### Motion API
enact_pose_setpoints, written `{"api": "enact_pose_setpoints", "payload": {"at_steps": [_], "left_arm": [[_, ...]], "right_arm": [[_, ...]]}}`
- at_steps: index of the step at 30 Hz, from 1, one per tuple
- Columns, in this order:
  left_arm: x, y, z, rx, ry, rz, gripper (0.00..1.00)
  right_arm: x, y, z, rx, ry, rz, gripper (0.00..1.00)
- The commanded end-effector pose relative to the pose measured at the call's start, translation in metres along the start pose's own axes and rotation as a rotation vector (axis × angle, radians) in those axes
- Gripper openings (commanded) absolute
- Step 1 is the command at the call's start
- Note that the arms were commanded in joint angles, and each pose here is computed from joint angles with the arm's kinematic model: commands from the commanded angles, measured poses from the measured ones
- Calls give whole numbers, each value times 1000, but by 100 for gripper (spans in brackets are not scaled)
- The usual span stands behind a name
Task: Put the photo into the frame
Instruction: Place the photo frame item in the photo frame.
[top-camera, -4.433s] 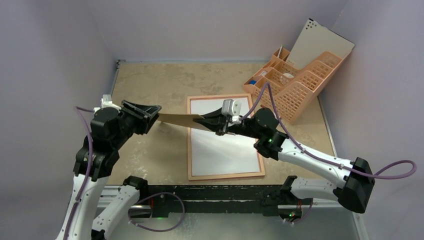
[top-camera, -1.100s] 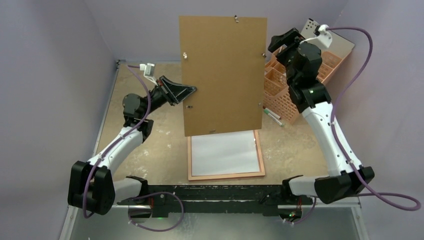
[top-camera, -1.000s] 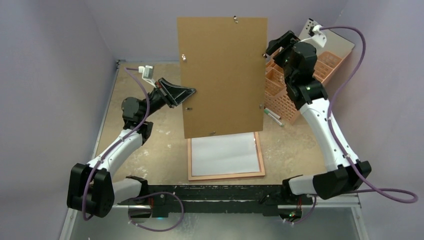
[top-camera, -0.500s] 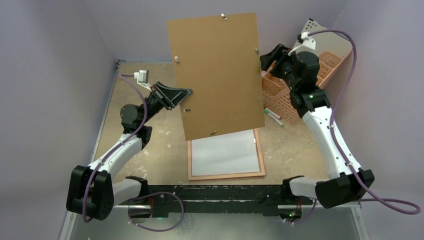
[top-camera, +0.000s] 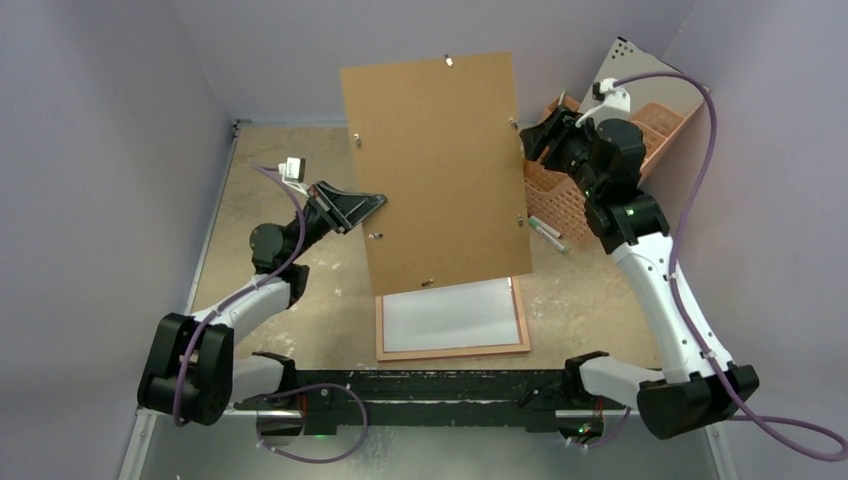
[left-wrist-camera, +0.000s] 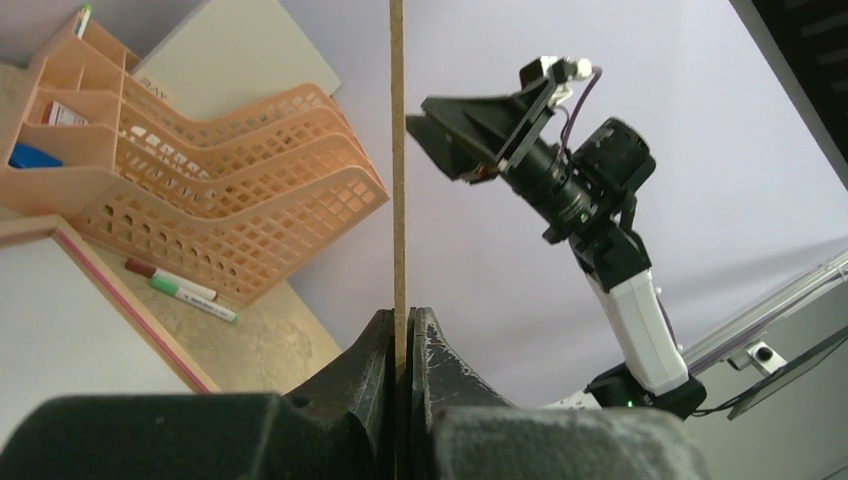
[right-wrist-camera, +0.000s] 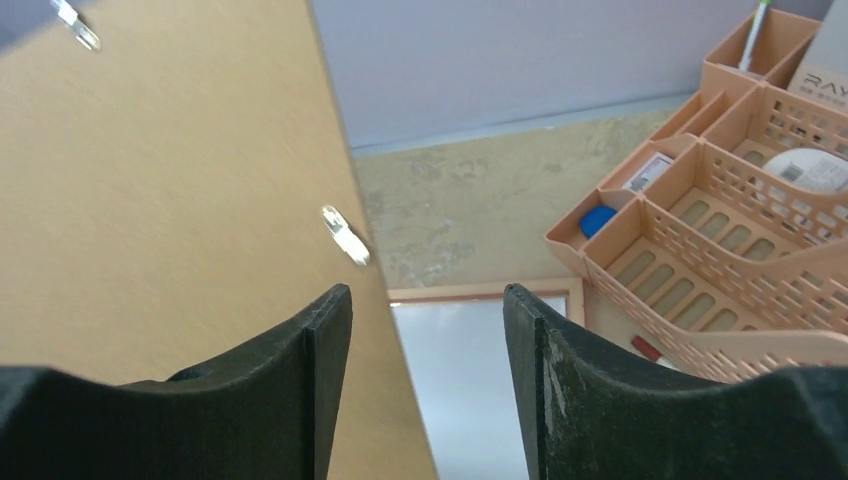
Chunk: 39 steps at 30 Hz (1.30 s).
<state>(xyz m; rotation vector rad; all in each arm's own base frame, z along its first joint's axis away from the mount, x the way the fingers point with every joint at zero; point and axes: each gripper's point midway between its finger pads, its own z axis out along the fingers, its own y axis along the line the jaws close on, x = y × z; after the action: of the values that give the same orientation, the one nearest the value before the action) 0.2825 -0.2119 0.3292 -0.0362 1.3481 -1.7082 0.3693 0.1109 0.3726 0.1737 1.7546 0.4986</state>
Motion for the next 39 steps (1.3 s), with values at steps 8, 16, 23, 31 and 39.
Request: {"api": "enact_pose_setpoints", "payload": {"at_steps": [8, 16, 23, 31, 39], "left_arm": [[15, -28, -16, 64, 37, 87, 0], [28, -19, -28, 37, 62, 41, 0], [34, -18, -30, 35, 84, 12, 0], [44, -16, -31, 38, 143, -38, 0], [45, -14, -33, 31, 134, -37, 0]], "right_arm": [[-38, 55, 12, -244, -112, 49, 54], [-52, 97, 11, -470, -156, 43, 54], [-34, 108, 23, -548, -98, 56, 61], [-15, 122, 43, -648, -55, 39, 49], [11, 127, 51, -715, 24, 29, 28]]}}
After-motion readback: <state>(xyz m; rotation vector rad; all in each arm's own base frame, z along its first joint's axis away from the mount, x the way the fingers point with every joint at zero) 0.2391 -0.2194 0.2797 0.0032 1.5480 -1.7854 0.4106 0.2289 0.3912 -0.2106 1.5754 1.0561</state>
